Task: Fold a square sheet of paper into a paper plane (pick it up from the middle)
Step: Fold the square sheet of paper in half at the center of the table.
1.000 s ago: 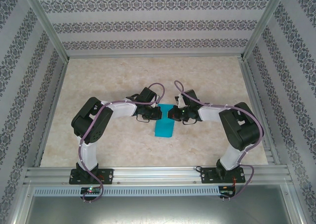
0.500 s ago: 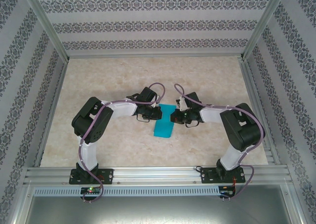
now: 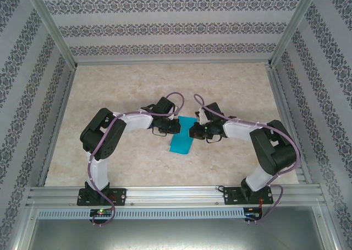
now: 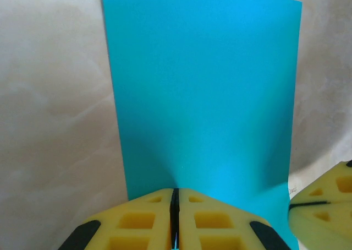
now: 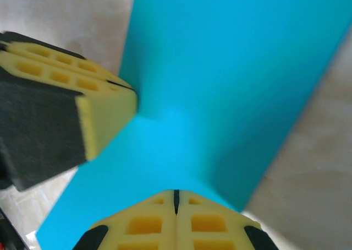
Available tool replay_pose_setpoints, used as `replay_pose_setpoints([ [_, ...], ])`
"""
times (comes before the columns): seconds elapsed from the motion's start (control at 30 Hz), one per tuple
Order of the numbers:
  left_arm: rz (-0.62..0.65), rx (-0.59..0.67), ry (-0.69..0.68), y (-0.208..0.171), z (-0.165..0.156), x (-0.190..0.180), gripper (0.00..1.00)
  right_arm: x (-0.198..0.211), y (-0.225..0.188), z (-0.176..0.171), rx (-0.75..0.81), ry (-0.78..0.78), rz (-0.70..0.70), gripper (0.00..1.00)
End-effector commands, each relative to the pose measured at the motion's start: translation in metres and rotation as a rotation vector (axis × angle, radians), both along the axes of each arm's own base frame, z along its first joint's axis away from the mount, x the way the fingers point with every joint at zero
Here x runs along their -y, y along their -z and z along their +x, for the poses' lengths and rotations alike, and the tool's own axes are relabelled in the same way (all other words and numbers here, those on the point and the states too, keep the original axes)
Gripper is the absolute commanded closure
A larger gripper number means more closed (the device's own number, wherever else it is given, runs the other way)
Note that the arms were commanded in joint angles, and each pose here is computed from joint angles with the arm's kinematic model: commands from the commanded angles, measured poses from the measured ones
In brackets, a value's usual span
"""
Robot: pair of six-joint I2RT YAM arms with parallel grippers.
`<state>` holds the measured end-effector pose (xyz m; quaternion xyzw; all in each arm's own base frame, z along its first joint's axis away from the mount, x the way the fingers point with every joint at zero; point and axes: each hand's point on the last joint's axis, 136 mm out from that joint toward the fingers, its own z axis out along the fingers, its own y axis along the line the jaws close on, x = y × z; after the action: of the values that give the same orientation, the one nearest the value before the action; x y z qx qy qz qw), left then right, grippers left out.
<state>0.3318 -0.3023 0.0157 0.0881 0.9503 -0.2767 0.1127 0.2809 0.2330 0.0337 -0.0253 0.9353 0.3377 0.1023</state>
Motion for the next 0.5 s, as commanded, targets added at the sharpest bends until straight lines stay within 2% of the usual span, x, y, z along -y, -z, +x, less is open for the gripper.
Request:
replay_pose_setpoints([
  [0.0,0.284,-0.202,-0.017,0.069,-0.047,-0.059,0.87,-0.010,0.008,0.002,-0.024,-0.026,-0.007,0.96],
  [0.23,0.289,-0.204,-0.015,0.070,-0.047,-0.060,0.87,-0.002,0.030,-0.019,-0.096,-0.087,-0.047,0.96],
  [0.47,0.298,-0.212,-0.017,0.073,-0.047,-0.062,0.87,0.016,0.033,-0.045,-0.126,-0.101,-0.074,0.96],
])
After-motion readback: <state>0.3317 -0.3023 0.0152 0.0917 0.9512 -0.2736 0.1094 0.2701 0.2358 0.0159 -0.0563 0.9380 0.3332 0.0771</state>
